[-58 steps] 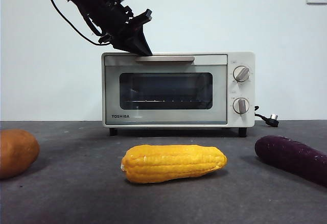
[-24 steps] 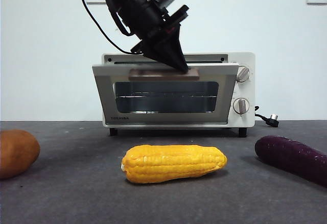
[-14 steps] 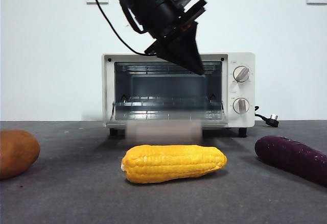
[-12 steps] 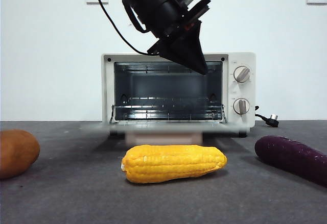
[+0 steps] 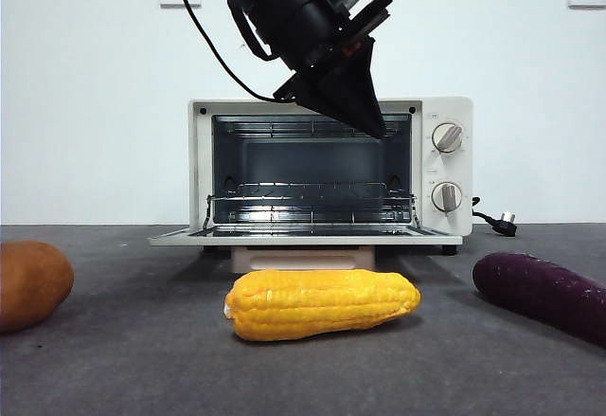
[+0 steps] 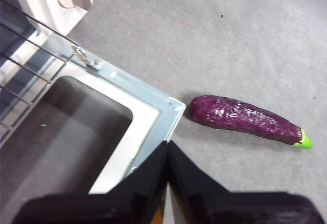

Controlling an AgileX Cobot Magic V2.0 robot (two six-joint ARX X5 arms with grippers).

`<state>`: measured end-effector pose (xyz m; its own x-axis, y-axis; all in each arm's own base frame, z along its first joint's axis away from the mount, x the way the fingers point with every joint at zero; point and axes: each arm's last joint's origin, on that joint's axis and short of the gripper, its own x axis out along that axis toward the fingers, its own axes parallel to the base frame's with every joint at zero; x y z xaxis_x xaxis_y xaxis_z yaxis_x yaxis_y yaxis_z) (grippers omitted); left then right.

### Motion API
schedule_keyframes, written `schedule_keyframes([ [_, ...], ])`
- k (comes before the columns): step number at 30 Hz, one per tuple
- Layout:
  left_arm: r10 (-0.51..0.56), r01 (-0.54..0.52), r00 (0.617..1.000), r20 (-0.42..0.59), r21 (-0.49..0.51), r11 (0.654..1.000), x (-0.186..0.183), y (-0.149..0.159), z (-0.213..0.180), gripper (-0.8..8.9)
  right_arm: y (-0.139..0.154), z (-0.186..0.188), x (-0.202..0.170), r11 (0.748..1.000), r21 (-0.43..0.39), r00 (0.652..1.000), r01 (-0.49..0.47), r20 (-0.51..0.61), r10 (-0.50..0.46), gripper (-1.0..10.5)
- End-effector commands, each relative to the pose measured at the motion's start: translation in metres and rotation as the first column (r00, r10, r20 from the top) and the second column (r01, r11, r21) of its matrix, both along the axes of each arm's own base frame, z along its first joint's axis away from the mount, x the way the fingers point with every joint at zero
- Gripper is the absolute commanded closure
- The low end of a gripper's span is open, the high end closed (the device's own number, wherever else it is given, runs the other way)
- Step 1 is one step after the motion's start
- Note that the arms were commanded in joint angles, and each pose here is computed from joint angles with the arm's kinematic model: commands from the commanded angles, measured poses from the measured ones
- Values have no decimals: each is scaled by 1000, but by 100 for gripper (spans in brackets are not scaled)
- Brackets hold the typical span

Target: Take the eggplant from the table,put the eggplant in the oven

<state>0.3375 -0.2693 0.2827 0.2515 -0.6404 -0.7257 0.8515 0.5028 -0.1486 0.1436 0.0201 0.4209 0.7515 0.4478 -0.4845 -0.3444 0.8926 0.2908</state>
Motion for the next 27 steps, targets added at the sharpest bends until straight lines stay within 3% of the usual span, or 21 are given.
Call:
schedule_keyframes([
  [1, 12, -12, 1000, 27, -18, 1000, -3, 10, 13, 819, 0, 1, 0, 1000, -7, 1000, -2, 7, 2, 317],
  [10, 91, -73, 985, 144, -125, 989, -18, 48, 75, 819, 0, 0, 1, 1000, -8, 1000, -3, 1, 3, 317],
  [19, 259, -185, 930, 262, -279, 943, -52, 115, 149, 819, 0, 0, 2, 1000, -8, 1000, -3, -1, 3, 317],
  [27, 347, -259, 897, 274, -311, 914, -98, 174, 184, 819, 0, 0, 2, 1000, -7, 1000, -3, 0, 3, 317],
])
